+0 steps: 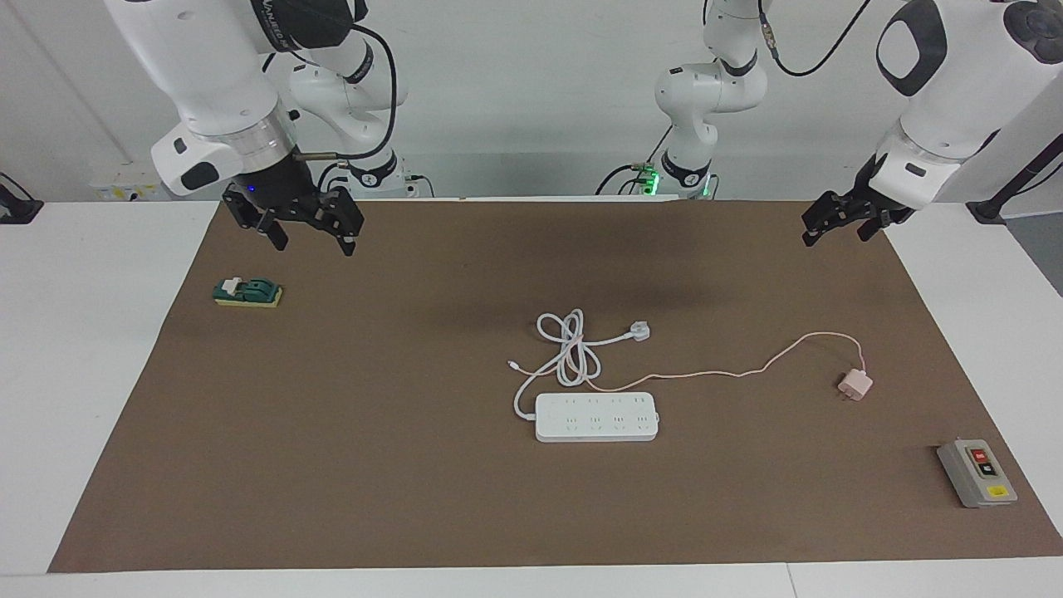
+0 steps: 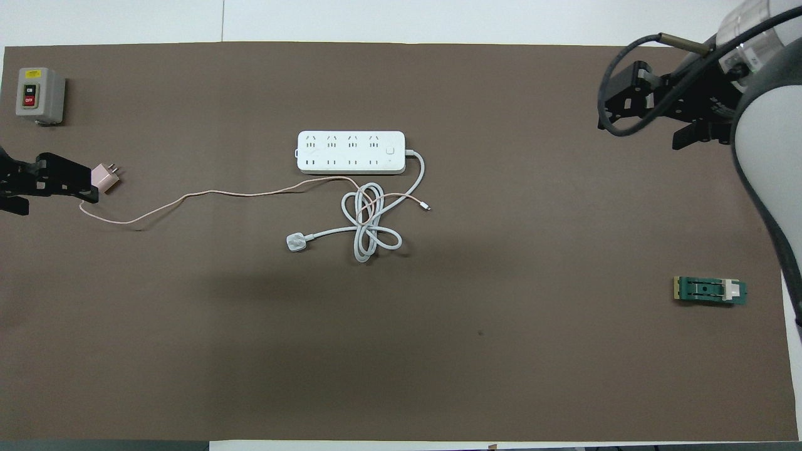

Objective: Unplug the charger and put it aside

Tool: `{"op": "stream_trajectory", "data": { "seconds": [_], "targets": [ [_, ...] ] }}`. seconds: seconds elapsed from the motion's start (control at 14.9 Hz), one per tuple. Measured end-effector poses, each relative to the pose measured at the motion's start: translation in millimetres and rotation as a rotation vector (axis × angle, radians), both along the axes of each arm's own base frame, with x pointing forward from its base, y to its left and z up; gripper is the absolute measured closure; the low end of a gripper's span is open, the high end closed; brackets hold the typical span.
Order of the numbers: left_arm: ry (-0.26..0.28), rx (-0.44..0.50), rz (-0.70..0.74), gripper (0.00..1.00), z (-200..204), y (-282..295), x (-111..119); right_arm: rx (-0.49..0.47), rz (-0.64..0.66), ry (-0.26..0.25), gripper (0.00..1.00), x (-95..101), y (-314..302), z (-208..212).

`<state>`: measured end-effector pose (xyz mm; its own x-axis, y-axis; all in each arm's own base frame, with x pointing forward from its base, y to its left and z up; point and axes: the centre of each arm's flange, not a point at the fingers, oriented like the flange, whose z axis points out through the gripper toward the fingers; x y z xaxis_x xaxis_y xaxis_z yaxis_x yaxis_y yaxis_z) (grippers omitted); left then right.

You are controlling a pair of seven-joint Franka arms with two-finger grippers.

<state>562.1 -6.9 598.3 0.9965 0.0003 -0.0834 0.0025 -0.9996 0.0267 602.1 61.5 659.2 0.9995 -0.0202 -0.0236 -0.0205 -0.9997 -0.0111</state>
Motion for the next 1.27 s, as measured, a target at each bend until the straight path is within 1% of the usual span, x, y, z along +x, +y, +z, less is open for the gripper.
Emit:
{"op": "stream_trajectory", "data": {
  "seconds": [0.13,0.2,0.4,0.54,0.67,0.87,1.01,1.27],
  "targets": [
    [-0.015,-0.001,-0.014,0.0,5.7,-1.0,-1.7,-0.014,0.085,0.005,0.0,-13.0,-24.4,4.8],
    [-0.022,-0.001,-0.017,0.0,9.0,-1.0,-3.2,-0.017,0.102,0.012,0.0,-21.2,-34.4,5.5],
    [-0.046,-0.001,-0.031,0.0,22.4,-1.2,-10.5,-0.03,0.11,0.036,0.0,-50.1,-45.3,-0.2],
    [-0.047,-0.003,-0.057,0.0,23.1,-1.2,-12.8,-0.037,0.108,0.042,0.0,-69.0,-46.1,-9.3],
    [-0.045,-0.003,-0.067,0.0,21.1,-0.4,-12.6,-0.04,0.103,0.058,0.0,-82.5,-48.7,-18.9],
    [-0.04,-0.004,-0.07,0.0,18.1,-0.1,-12.5,-0.041,0.078,0.064,0.0,-87.6,-61.3,-28.5],
    [-0.037,-0.004,-0.072,0.0,16.5,-0.5,-12.4,-0.041,0.068,0.046,0.0,-83.9,-66.8,-31.0],
    [-0.037,-0.004,-0.072,0.0,14.4,-0.7,-11.7,-0.04,0.059,0.034,0.0,-79.9,-67.5,-22.6]
  ]
}}
